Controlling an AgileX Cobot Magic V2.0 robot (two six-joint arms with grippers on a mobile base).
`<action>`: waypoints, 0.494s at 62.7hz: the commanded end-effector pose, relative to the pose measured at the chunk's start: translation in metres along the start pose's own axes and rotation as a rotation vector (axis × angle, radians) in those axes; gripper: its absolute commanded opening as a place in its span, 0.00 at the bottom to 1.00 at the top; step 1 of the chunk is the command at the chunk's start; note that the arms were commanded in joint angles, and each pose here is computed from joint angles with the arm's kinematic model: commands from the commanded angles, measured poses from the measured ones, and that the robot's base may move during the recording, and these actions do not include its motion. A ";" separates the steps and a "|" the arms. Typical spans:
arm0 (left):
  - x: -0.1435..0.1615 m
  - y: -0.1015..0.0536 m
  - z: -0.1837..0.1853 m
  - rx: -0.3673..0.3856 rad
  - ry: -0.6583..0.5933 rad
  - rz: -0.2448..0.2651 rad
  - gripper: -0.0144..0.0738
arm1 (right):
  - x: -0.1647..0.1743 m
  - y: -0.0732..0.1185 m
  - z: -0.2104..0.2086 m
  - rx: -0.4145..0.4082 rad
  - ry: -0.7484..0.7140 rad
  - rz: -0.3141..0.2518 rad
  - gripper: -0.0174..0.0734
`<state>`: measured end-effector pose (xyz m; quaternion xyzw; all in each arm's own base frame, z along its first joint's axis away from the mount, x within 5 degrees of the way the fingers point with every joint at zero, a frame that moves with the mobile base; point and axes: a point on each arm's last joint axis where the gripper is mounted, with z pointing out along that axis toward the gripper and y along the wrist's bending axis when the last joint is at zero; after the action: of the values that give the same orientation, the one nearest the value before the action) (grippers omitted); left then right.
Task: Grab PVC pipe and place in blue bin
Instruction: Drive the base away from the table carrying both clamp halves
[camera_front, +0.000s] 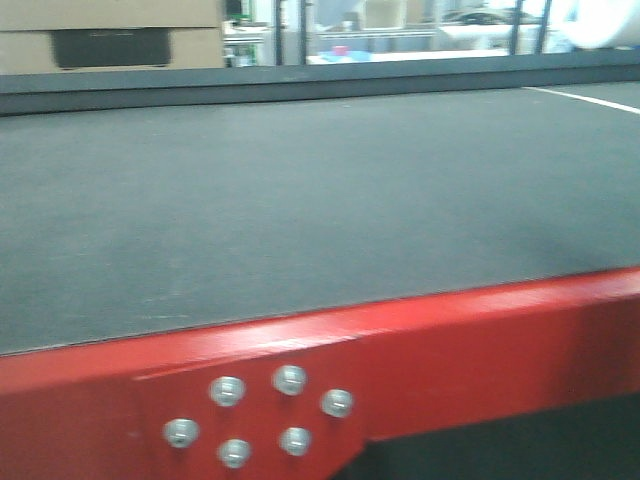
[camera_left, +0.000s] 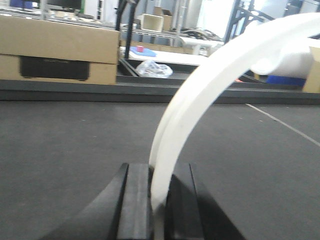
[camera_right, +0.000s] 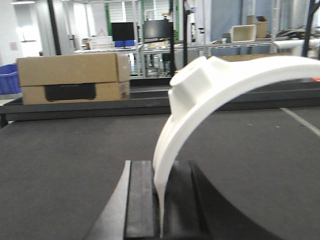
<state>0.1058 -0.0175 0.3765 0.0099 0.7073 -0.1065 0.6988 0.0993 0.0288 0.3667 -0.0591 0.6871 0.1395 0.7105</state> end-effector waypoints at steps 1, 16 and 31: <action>-0.004 -0.001 -0.002 0.007 -0.038 -0.002 0.04 | -0.002 0.000 -0.001 -0.005 -0.027 -0.014 0.01; -0.004 -0.001 -0.002 0.007 -0.038 -0.002 0.04 | -0.002 0.000 -0.001 -0.005 -0.027 -0.014 0.01; -0.004 -0.001 -0.002 0.007 -0.038 -0.002 0.04 | -0.002 0.000 -0.001 -0.005 -0.027 -0.014 0.01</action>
<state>0.1058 -0.0175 0.3763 0.0099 0.7074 -0.1065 0.6987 0.0993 0.0288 0.3667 -0.0591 0.6871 0.1395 0.7105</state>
